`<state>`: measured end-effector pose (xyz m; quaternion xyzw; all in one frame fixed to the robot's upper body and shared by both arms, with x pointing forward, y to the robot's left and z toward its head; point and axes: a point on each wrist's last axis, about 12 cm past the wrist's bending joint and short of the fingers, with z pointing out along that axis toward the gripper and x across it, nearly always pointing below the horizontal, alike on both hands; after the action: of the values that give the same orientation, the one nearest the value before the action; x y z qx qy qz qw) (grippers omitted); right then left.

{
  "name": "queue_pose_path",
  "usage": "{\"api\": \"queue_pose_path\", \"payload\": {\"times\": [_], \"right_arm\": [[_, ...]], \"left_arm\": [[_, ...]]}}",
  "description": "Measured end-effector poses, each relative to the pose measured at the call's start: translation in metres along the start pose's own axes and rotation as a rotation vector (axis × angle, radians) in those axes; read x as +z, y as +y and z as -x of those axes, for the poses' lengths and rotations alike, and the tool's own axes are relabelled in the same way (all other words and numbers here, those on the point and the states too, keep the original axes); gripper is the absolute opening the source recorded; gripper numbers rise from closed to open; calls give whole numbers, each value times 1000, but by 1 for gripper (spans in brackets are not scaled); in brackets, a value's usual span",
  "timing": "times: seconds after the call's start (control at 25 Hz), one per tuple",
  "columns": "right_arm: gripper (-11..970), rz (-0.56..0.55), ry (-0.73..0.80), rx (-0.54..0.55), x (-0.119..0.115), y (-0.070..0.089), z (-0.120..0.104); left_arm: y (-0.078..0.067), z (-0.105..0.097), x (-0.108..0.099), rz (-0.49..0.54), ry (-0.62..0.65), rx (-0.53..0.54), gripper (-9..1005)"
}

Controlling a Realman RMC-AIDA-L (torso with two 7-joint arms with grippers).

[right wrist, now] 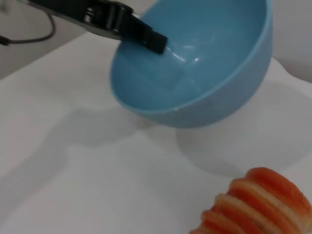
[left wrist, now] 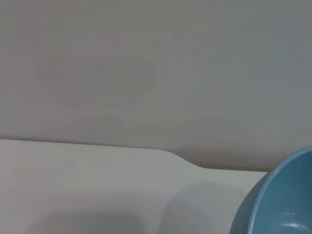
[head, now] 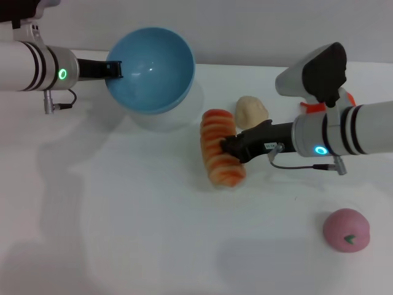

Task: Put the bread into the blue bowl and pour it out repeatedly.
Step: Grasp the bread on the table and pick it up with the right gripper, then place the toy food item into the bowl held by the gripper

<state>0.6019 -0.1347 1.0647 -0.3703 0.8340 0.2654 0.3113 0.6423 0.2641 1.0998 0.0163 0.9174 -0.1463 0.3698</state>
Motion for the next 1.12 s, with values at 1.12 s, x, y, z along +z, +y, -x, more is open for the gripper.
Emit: {"api": "queue_pose_path", "payload": {"times": [1.12], "right_arm": [[70, 49, -238, -208, -84, 20, 39]], "left_arm": [[-26, -22, 10, -72, 265, 76, 0]]}}
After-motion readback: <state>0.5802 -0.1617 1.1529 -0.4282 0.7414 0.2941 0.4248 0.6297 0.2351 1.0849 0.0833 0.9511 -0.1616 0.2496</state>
